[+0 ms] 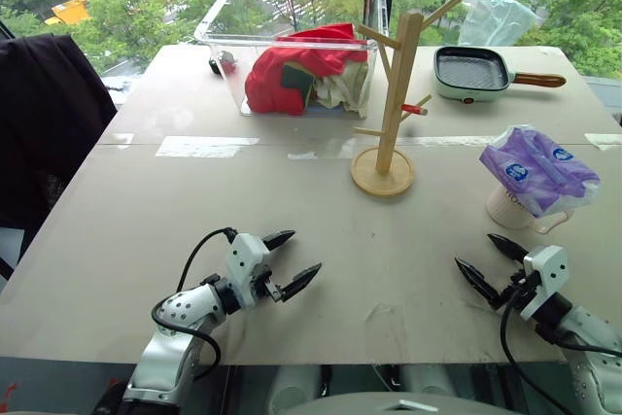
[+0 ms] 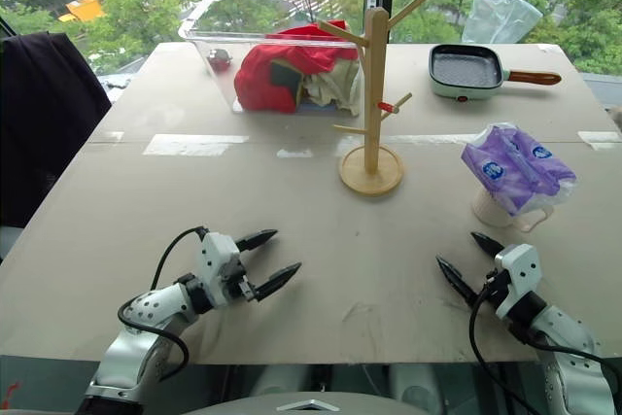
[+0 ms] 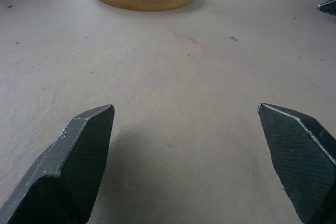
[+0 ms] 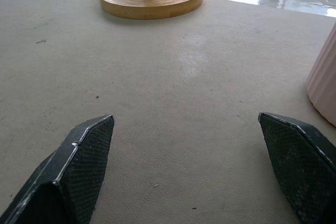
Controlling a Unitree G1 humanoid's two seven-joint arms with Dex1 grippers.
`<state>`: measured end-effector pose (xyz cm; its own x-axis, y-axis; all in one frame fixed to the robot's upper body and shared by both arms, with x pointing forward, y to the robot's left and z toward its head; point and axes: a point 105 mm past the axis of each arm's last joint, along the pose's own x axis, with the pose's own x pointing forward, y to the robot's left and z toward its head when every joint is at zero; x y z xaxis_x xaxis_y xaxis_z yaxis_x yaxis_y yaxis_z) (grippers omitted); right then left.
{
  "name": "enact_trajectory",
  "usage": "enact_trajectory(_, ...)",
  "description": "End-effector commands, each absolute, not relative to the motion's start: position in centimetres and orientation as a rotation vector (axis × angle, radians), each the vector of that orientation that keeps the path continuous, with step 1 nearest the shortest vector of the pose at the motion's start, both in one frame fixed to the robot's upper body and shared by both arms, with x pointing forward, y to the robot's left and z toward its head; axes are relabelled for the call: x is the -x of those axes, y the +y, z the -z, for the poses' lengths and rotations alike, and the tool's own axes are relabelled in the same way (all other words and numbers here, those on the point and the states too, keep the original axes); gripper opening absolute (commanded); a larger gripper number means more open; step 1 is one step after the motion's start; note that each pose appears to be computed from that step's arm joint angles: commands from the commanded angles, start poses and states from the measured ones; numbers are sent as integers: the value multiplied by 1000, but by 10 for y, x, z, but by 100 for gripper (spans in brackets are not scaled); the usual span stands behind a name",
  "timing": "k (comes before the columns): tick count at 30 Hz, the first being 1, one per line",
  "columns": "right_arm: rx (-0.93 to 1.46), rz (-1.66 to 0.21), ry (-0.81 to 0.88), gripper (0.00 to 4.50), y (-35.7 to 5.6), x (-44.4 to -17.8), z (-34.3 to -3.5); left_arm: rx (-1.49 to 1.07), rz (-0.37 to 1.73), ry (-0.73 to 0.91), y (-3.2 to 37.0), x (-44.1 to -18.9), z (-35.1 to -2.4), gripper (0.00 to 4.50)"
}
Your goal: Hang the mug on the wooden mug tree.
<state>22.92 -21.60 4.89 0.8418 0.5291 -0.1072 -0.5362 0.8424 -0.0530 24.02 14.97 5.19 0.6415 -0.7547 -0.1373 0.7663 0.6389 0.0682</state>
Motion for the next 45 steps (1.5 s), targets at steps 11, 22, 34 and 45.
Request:
enact_trajectory(11, 79, -564, 67, 444, -211, -232, -52, -100, 876, 136, 152, -239, -43, 450)
enact_trajectory(22, 102, -564, 75, 444, -213, -225, -52, -95, 895, 135, 150, -238, -42, 450)
enact_trajectory(34, 609, -517, -267, 444, -194, -224, -126, -38, 1202, -63, 104, -237, -110, 450)
enact_trajectory(45, 1124, -222, -429, 444, -225, -220, -169, -15, 1468, -199, 67, -226, -170, 450)
